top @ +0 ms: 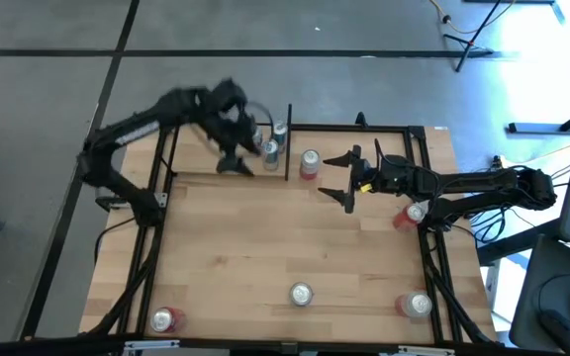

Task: Place canned beverage on shelf
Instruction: Put the red and silver soda can on the shelf aligned with other red and silver soda can

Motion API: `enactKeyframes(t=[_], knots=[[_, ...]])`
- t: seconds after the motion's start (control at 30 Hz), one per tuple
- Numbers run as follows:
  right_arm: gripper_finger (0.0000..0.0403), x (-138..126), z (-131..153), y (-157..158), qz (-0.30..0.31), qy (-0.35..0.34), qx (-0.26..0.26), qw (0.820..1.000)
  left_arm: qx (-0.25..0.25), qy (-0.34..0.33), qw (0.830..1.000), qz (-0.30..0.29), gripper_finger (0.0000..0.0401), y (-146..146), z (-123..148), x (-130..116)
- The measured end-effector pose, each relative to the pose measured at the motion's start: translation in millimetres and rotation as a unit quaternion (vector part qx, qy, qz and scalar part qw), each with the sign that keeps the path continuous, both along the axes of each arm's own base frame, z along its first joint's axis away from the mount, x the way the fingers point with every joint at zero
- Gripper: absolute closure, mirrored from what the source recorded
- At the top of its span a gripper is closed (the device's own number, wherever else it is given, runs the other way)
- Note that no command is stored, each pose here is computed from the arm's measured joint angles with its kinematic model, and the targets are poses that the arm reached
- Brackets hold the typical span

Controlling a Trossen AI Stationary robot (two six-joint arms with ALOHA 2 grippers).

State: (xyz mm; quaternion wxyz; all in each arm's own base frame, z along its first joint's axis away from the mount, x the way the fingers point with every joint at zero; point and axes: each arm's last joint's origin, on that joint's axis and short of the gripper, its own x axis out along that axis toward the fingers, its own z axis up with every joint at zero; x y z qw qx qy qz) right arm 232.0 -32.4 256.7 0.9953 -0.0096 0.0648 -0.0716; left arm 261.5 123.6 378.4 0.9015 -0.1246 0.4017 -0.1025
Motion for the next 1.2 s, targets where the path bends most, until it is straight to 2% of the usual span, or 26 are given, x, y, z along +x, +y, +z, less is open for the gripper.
enactKeyframes(t=[0.1, 0.23, 0.33, 0.5, 0.6, 0.83, 0.97, 1.1, 1.2], knots=[[0.0017, 0.2, 1.8, 0.0, 0.0, -0.009, -0.003, 1.0, 0.038, -0.013, 0.999, 0.004, 0.0036, -38.7, -21.0, 7.0], [0.0017, 0.2, 2.0, 0.0, 0.0, -0.01, -0.003, 1.0, 0.116, -0.05, 0.992, 0.011, 0.0038, -86.6, -57.1, 14.8], [0.0017, 0.4, 2.8, 0.8, 0.012, -0.015, 0.003, 1.0, 0.134, -0.104, 0.986, 0.004, 0.0038, -113.8, -85.9, 21.7], [0.0017, 0.8, 4.2, 4.3, 0.068, -0.023, 0.018, 0.997, 0.109, -0.167, 0.979, -0.046, 0.0038, -146.5, -132.7, 32.5], [0.0017, 1.2, 3.8, 8.6, 0.082, -0.021, 0.021, 0.996, 0.1, -0.2, 0.972, -0.073, 0.0038, -165.4, -151.7, 41.7], [0.0017, 2.6, 6.6, 24.8, 0.109, -0.035, 0.015, 0.993, 0.078, -0.22, 0.964, -0.126, 0.0038, -197.5, -187.6, 75.1], [0.0017, 2.8, 8.0, 32.9, 0.116, -0.041, 0.013, 0.992, 0.042, -0.218, 0.959, -0.173, 0.0038, -205.5, -192.2, 93.2], [0.0017, 2.9, 8.9, 40.7, 0.101, -0.046, 0.011, 0.994, 0.009, -0.226, 0.949, -0.219, 0.0039, -211.0, -185.1, 105.5], [0.0017, 2.7, 9.4, 45.9, 0.092, -0.049, 0.009, 0.995, 0.018, -0.226, 0.945, -0.234, 0.0039, -216.4, -175.3, 111.6]])
